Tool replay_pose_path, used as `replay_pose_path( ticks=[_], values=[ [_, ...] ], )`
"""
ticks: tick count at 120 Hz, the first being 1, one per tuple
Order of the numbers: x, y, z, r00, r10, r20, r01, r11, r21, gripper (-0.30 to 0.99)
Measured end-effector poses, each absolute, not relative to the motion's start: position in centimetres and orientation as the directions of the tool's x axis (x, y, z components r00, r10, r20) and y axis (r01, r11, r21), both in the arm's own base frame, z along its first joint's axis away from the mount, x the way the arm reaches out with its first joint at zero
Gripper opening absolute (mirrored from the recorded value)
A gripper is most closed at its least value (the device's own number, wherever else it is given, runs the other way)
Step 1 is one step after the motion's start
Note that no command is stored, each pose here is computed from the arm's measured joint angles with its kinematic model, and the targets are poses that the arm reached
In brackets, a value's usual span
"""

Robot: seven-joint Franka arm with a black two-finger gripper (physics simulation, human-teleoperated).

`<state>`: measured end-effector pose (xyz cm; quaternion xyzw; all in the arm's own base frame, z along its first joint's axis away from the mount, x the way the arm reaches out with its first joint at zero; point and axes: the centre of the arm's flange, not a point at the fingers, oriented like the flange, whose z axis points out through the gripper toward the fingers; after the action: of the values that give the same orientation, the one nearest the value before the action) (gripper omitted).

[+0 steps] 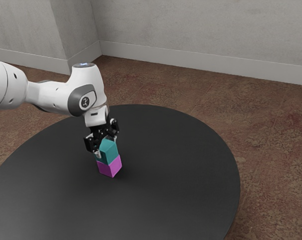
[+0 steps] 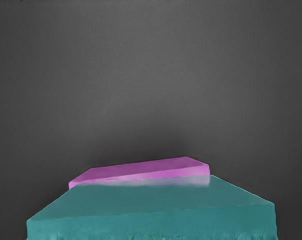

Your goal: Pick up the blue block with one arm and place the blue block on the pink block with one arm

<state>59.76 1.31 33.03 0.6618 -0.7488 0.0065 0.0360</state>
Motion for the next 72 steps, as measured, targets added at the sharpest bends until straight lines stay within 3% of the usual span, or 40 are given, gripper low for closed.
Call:
replay_pose_path(
  ticks=[20,34,48,72],
  values=[
    [58.5,-0.4,40.2,-0.138,-0.988,0.063,-0.99,0.137,-0.027,0.65],
    [55.9,-3.2,51.1,-0.156,-0.986,0.063,-0.984,0.149,-0.102,0.67],
    [54.6,-5.8,62.1,-0.126,-0.992,0.001,-0.984,0.124,-0.13,0.68],
    [52.4,-4.9,66.3,0.103,-0.994,-0.04,-0.994,-0.102,-0.044,0.69]
  ],
)
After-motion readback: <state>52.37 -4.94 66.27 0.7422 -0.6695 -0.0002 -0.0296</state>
